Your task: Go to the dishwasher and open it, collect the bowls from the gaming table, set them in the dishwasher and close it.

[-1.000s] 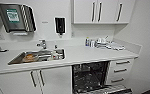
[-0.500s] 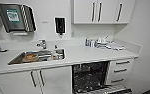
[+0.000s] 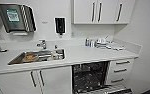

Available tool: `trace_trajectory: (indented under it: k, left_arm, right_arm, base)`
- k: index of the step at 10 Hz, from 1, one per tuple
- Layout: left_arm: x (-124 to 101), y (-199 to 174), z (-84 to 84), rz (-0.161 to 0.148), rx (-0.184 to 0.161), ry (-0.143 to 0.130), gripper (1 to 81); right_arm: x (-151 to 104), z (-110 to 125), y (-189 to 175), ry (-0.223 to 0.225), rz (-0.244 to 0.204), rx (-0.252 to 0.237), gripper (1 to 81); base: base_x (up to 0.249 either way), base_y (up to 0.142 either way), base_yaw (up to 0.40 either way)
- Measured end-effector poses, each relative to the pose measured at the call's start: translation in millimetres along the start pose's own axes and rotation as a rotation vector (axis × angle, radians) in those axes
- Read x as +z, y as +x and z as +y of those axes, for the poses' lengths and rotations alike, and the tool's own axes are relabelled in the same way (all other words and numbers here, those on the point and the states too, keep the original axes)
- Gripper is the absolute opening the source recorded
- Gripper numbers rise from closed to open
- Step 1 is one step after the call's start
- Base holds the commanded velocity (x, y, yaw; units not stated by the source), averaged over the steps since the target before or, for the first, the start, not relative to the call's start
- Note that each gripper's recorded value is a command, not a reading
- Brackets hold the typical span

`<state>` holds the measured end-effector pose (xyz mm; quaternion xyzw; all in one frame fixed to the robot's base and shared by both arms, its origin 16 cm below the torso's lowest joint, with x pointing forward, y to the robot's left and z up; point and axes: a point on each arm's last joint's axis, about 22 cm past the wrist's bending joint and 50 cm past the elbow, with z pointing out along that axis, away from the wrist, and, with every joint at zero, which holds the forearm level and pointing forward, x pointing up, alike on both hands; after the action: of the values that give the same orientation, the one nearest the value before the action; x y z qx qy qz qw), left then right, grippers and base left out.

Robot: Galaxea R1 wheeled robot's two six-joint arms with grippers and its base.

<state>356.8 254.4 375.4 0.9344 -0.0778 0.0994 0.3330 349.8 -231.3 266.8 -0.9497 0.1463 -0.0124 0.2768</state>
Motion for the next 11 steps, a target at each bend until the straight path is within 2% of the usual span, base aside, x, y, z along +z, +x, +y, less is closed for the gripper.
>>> trace_trajectory:
  k: [1, 3, 5, 6, 7, 9, 11]
  left_arm:
    - [13, -11, -12.8, 0.009, -0.012, 0.025, 81.1]
    - [46, -58, -21.6, -0.015, -0.061, 0.047, 81.1]
    - [54, -89, -56.0, 0.005, -0.089, 0.127, 81.1]
    - [61, -96, -66.4, 0.021, -0.096, 0.155, 81.1]
    - [76, -104, -66.9, 0.025, -0.099, 0.167, 81.1]
    - [106, -121, -65.3, 0.023, -0.109, 0.19, 81.1]
    - [127, -141, -71.7, 0.014, -0.116, 0.237, 81.1]
  right_arm:
    - [8, 10, -17, -0.005, 0.004, -0.01, 81.1]
    - [29, 19, -42, -0.021, 0.008, -0.038, 81.1]
    - [56, 8, -61, -0.014, 0.019, -0.078, 81.1]
    - [68, 8, -81, -0.019, 0.007, -0.086, 81.1]
    - [76, 16, -95, -0.042, -0.002, -0.094, 81.1]
    - [85, 32, -94, -0.093, 0.023, -0.115, 81.1]
    - [100, 26, -103, -0.108, 0.039, -0.124, 81.1]
  base:
    - [0.0, 0.0, 0.0]
    - [0.0, 0.0, 0.0]
    - [0.0, 0.0, 0.0]
    - [0.0, 0.0, 0.0]
    - [0.0, 0.0, 0.0]
    - [0.0, 0.0, 0.0]
    - [0.0, 0.0, 0.0]
